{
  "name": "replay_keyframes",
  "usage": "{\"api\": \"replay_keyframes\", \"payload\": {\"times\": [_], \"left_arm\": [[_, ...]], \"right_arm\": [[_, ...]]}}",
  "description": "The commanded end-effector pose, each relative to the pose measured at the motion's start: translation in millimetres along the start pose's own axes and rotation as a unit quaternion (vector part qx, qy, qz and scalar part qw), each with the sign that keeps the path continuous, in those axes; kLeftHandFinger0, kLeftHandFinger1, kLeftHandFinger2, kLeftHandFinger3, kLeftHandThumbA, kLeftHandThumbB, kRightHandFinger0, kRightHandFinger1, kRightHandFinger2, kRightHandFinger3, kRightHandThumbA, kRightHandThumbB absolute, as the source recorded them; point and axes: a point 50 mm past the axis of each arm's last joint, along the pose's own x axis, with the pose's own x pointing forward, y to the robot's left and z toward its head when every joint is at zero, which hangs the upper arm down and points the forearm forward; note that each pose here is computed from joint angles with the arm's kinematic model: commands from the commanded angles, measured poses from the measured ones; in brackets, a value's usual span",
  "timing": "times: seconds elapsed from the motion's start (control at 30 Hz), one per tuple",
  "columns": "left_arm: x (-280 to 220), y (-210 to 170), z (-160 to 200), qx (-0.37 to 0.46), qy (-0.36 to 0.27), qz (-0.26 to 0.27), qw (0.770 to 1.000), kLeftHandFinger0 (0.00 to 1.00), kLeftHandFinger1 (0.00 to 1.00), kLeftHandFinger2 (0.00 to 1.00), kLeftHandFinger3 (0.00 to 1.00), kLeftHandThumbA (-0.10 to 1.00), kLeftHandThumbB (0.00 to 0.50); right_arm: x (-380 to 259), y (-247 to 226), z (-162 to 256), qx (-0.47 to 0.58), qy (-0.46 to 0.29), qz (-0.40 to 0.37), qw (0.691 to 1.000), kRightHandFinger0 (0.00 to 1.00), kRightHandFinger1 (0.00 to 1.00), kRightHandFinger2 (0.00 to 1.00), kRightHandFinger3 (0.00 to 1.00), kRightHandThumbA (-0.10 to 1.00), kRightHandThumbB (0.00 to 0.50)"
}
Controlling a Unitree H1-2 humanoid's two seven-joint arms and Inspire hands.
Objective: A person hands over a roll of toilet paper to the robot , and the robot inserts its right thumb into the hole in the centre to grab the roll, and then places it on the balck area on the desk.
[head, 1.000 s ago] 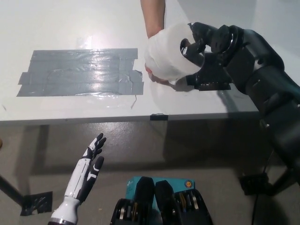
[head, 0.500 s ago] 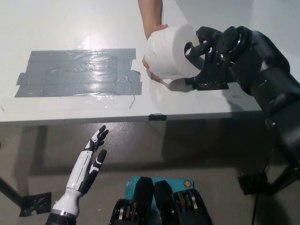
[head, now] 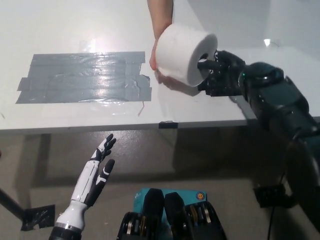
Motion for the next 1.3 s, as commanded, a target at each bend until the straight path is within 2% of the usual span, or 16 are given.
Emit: {"api": "replay_keyframes", "payload": {"times": [0.0,0.07,0.13,0.23,0.37,0.5,0.57,0.73,0.8,0.83,0.87,0.93,1.03,1.13,1.23,1.27], "left_arm": [[13.5,8.2,10.7,0.012,-0.041,0.008,0.999,1.00,1.00,1.00,1.00,1.00,0.199],[13.5,8.7,10.8,0.012,-0.040,0.008,0.999,1.00,1.00,1.00,1.00,1.00,0.194],[13.8,8.5,10.4,0.010,-0.039,0.008,0.999,1.00,1.00,1.00,1.00,1.00,0.197],[13.3,8.9,10.1,0.010,-0.038,0.007,0.999,1.00,1.00,1.00,1.00,1.00,0.201],[14.1,8.5,9.3,0.013,-0.041,0.007,0.999,1.00,1.00,1.00,1.00,1.00,0.194],[14.2,9.4,9.4,0.014,-0.038,0.008,0.999,1.00,1.00,1.00,1.00,1.00,0.196],[14.6,10.5,8.7,0.016,-0.038,0.008,0.999,1.00,1.00,1.00,1.00,1.00,0.184],[14.2,11.6,8.4,0.016,-0.038,0.008,0.999,1.00,1.00,1.00,1.00,1.00,0.188],[14.0,12.1,8.0,0.018,-0.035,0.008,0.999,1.00,1.00,1.00,1.00,1.00,0.189],[13.5,12.1,7.7,0.018,-0.034,0.007,0.999,1.00,1.00,1.00,1.00,1.00,0.182],[13.1,12.1,7.2,0.017,-0.033,0.007,0.999,1.00,1.00,1.00,1.00,1.00,0.176],[12.9,12.4,7.0,0.017,-0.032,0.008,0.999,1.00,1.00,1.00,1.00,1.00,0.176],[12.3,15.2,6.4,0.018,-0.030,0.009,0.999,1.00,1.00,1.00,1.00,1.00,0.183],[11.6,18.1,5.9,0.019,-0.028,0.010,0.999,1.00,1.00,1.00,1.00,1.00,0.198],[11.0,17.1,5.9,0.017,-0.030,0.010,0.999,1.00,1.00,1.00,1.00,1.00,0.191],[10.7,17.3,5.8,0.019,-0.030,0.010,0.999,1.00,1.00,1.00,1.00,1.00,0.190]], "right_arm": [[-0.3,8.9,22.9,0.248,-0.070,0.047,0.965,0.00,0.45,0.86,1.00,-0.10,0.213],[-0.9,6.4,18.3,0.281,-0.080,0.059,0.954,0.00,0.39,0.78,0.85,-0.10,0.200],[-1.6,3.9,16.2,0.295,-0.088,0.066,0.949,0.00,0.36,0.76,0.82,-0.10,0.187],[-3.2,-0.9,16.9,0.343,-0.099,0.082,0.931,0.00,0.33,0.70,1.00,-0.10,0.175],[-5.6,-7.9,18.3,0.369,-0.113,0.094,0.918,0.00,0.34,0.71,0.99,-0.10,0.212],[-8.4,-13.2,31.1,0.375,-0.125,0.105,0.912,0.00,0.30,0.81,1.00,-0.10,0.185],[-10.8,-17.1,37.7,0.365,-0.140,0.120,0.912,0.00,0.29,0.76,0.96,-0.10,0.169],[-18.2,-34.4,49.4,0.336,-0.162,0.131,0.919,0.00,0.40,0.82,0.98,-0.10,0.144],[-19.8,-38.0,50.8,0.329,-0.164,0.133,0.920,0.00,0.34,0.75,0.85,-0.10,0.146],[-21.4,-42.4,51.5,0.315,-0.165,0.131,0.925,0.00,0.38,0.81,0.87,-0.10,0.147],[-23.3,-47.1,52.7,0.297,-0.166,0.128,0.931,0.00,0.31,0.74,0.79,-0.10,0.157],[-27.2,-56.3,53.5,0.295,-0.160,0.136,0.932,0.00,0.41,0.86,0.90,-0.10,0.138],[-34.9,-75.5,51.6,0.249,-0.151,0.124,0.949,0.00,0.40,0.89,1.00,-0.10,0.151],[-42.1,-92.8,44.1,0.212,-0.146,0.123,0.958,0.00,0.42,0.91,1.00,-0.10,0.114],[-53.2,-122.7,33.0,0.151,-0.124,0.087,0.977,0.00,0.44,0.91,1.00,-0.10,0.133],[-54.4,-125.9,31.5,0.145,-0.121,0.083,0.979,0.00,0.30,0.80,1.00,-0.10,0.088]]}}
